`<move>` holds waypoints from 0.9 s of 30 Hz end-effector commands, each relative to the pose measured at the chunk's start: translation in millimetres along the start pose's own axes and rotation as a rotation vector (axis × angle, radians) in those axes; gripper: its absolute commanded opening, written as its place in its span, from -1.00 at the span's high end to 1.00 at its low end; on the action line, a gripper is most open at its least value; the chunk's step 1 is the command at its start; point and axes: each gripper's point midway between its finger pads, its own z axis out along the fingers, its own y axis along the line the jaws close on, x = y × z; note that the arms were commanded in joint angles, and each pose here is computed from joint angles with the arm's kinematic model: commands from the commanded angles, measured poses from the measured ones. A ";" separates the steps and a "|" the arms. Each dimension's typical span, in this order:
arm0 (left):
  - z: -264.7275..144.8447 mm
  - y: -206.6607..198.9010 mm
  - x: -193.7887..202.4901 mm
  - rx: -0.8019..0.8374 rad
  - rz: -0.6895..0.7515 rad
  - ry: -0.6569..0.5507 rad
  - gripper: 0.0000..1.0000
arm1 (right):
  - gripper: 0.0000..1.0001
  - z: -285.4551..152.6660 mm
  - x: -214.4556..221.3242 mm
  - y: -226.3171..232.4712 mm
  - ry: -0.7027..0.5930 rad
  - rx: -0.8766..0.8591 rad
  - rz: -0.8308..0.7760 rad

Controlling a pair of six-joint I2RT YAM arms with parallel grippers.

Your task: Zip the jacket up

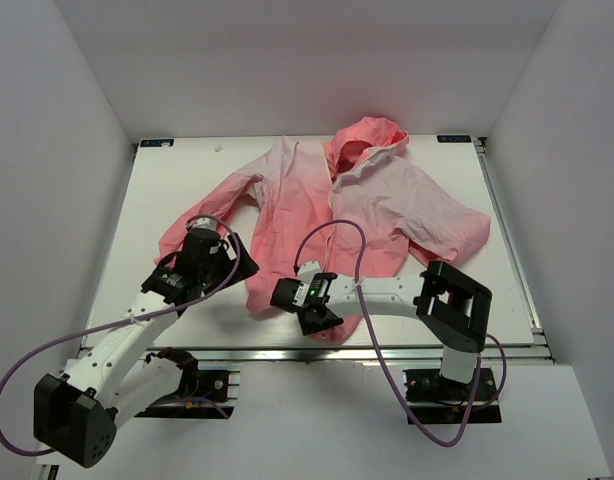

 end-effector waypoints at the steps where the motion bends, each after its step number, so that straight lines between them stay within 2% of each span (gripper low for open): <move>1: -0.4 14.7 5.4 -0.061 -0.009 0.008 -0.96 | 0.08 8.8 5.7 -21.7 -0.003 0.099 -0.013; 3: -1.3 14.6 3.6 -0.066 -0.007 0.004 -0.96 | 0.40 2.7 2.6 -24.1 -0.023 0.079 0.010; 4: -1.8 13.8 3.1 -0.063 -0.006 0.004 -0.96 | 0.71 3.7 5.4 -28.1 -0.025 0.077 0.019; 8: -3.4 2.2 -0.4 -0.018 0.025 0.017 -0.96 | 1.00 -8.6 2.7 -40.3 -0.076 0.019 0.064; 11: -0.2 -5.8 0.2 -0.005 0.046 0.061 -0.96 | 1.00 -32.3 -5.6 -53.5 -0.129 -0.096 0.141; 14: 4.8 -22.1 5.1 0.056 0.077 0.128 -0.96 | 1.00 -30.0 7.7 -72.3 -0.068 -0.174 0.198; 16: 5.3 -38.8 2.4 0.122 0.098 0.140 -0.96 | 1.00 -35.8 -3.9 -91.9 -0.089 -0.233 0.270; 20: 13.8 -73.9 9.2 0.167 0.196 0.173 -0.96 | 1.00 -46.9 -16.3 -123.8 -0.157 -0.254 0.337; 22: 19.3 -87.1 13.2 0.156 0.240 0.182 -0.96 | 1.00 -46.7 -13.8 -134.3 -0.146 -0.238 0.366; 23: 18.2 -104.9 12.3 0.175 0.270 0.179 -0.96 | 1.00 -46.2 -16.3 -143.4 -0.152 -0.224 0.403; 27: 44.7 -130.7 29.0 0.198 0.323 0.266 -0.96 | 1.00 -37.3 -10.4 -174.2 -0.162 -0.127 0.554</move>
